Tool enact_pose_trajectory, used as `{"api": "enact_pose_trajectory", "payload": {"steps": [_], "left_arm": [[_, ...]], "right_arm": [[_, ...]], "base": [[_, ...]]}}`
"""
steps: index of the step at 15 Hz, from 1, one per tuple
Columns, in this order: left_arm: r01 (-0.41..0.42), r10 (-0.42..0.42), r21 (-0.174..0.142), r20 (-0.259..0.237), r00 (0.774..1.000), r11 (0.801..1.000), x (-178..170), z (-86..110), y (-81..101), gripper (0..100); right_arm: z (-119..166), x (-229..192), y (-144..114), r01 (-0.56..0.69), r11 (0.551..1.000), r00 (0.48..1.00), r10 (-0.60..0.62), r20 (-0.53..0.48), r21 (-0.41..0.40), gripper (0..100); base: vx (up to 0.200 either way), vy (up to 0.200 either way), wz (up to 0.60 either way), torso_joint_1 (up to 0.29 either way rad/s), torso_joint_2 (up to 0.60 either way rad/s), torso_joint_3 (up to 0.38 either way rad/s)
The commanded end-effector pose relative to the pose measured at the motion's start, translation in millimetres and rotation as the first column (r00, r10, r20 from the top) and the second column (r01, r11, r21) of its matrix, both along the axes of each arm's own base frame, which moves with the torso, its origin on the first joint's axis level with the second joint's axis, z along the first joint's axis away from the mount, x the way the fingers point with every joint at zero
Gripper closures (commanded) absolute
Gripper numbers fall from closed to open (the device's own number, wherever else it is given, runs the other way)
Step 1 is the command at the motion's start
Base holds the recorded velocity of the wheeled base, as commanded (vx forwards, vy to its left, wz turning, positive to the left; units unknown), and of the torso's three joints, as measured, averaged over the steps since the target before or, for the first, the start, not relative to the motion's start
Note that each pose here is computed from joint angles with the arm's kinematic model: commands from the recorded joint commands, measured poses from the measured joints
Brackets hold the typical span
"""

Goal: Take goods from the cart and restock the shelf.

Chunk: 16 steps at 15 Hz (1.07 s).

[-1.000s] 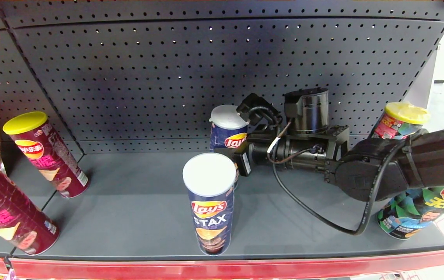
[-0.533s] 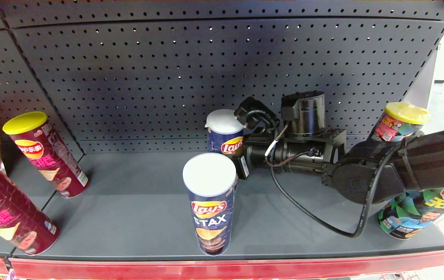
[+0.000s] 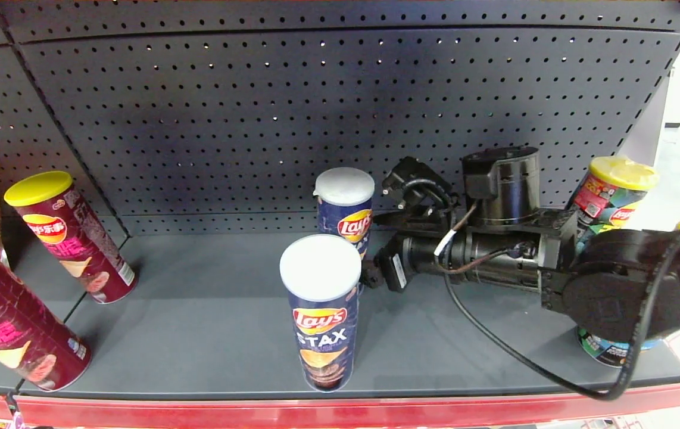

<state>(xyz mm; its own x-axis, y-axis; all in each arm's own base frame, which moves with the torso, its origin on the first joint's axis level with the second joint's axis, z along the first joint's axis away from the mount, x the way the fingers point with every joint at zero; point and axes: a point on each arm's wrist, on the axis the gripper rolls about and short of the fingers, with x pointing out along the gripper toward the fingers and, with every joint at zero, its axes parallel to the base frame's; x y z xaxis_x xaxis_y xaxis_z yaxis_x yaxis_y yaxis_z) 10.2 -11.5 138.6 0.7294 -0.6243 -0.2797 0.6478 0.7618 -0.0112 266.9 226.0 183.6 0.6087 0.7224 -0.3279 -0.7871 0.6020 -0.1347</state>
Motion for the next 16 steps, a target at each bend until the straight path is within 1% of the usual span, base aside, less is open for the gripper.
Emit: {"api": "enact_pose_trajectory", "payload": {"steps": [1,2,5,6,9,11,13,14,15,16], "left_arm": [[-0.002,0.003,0.021,-0.046,0.999,1.000,8.9,2.5,-3.6,0],[-0.002,0.004,0.023,-0.054,0.999,1.000,10.8,3.9,-4.4,0],[-0.011,0.015,0.045,-0.096,0.995,0.999,18.4,3.9,-7.2,0],[-0.010,0.016,0.054,-0.117,0.993,0.999,22.7,4.9,-9.0,0],[-0.017,0.029,0.077,-0.158,0.987,0.997,41.4,18.7,-16.5,0],[-0.010,0.029,0.096,-0.196,0.980,0.995,57.6,25.0,-23.2,0],[0.002,0.022,0.104,-0.229,0.973,0.995,73.3,23.2,-29.9,0],[0.019,0.005,0.098,-0.241,0.971,0.995,82.9,20.1,-34.3,0],[0.036,-0.012,0.093,-0.250,0.968,0.995,91.0,18.5,-38.1,0],[0.044,-0.016,0.099,-0.264,0.964,0.994,100.6,16.5,-42.1,0]], "right_arm": [[16.3,-26.5,-22.8,0.029,0.999,0.999,-0.029,0.031,0.013,0],[17.0,-34.3,-29.4,0.032,0.999,0.999,-0.032,0.031,0.012,0],[19.8,-63.1,-54.3,0.036,0.999,0.999,-0.037,0.034,0.014,0],[20.7,-76.0,-64.9,0.036,0.999,0.999,-0.036,0.040,0.018,0],[21.2,-106.5,-90.5,0.037,0.999,0.998,-0.039,0.056,0.032,0],[19.5,-129.9,-109.7,0.036,0.998,0.996,-0.040,0.077,0.050,0],[16.7,-153.0,-128.8,0.034,0.997,0.994,-0.042,0.105,0.076,0],[11.8,-170.1,-142.8,0.033,0.995,0.992,-0.044,0.121,0.092,0],[6.6,-184.8,-155.1,0.035,0.995,0.992,-0.046,0.121,0.092,0],[3.4,-200.1,-167.8,0.038,0.995,0.992,-0.048,0.118,0.088,0]], "base": [[0.000,0.000,0.00,0.000,0.00,0.000],[0.000,0.000,0.00,0.000,0.00,0.000],[0.000,0.000,0.00,0.000,0.00,0.000],[0.000,0.000,0.00,0.000,0.00,0.000],[0.000,0.000,0.00,0.000,0.00,0.000],[0.000,0.000,0.00,0.000,0.00,0.000],[0.000,0.000,0.00,0.000,0.00,0.000],[0.000,0.000,0.00,0.000,0.00,0.000],[0.000,0.000,0.00,0.000,0.00,0.000],[0.000,0.000,0.00,0.000,0.00,0.000]]}}
